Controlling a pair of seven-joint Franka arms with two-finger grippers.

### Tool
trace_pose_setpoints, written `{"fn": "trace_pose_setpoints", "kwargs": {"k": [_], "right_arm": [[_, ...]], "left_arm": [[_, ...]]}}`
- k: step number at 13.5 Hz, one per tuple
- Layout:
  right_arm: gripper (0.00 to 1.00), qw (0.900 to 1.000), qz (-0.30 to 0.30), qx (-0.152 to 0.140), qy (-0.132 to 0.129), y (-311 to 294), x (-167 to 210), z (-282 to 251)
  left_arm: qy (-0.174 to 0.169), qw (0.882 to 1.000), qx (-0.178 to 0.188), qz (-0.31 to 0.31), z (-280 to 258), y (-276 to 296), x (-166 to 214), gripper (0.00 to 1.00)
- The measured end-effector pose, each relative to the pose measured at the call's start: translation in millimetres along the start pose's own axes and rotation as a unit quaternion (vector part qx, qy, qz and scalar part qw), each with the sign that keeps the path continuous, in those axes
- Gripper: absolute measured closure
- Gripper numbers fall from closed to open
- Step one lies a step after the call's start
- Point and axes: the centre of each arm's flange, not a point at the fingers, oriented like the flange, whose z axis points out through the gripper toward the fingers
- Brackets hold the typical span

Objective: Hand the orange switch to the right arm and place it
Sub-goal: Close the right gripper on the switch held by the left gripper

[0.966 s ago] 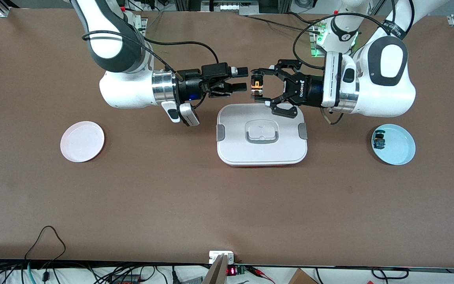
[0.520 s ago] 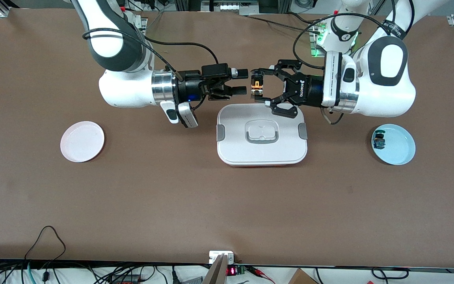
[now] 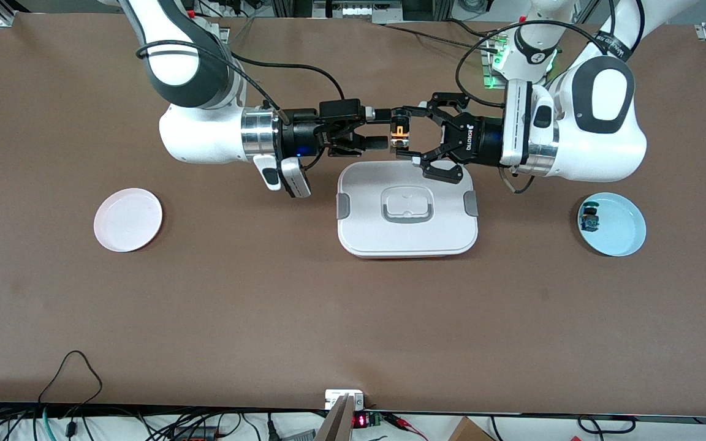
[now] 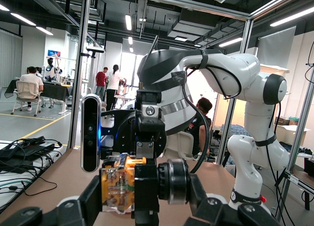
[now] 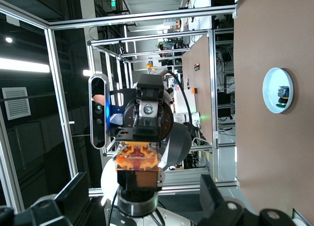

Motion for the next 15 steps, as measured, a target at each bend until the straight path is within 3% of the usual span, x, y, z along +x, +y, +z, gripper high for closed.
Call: {"fn": "trace_pose_setpoints", "kwargs": {"k": [12,15], "right_arm": [[0.04,1.000,-0.002,0.000,-0.001,-1,-5,12],[0.14,1.000,-0.013,0.000,-0.003,5,-6,16]], "left_arm": [[0.001,1.000,0.001,-0.001,-1,0,0,0.27],[0.001,1.000,0.001,-0.001,-1,0,0,0.27]]}}
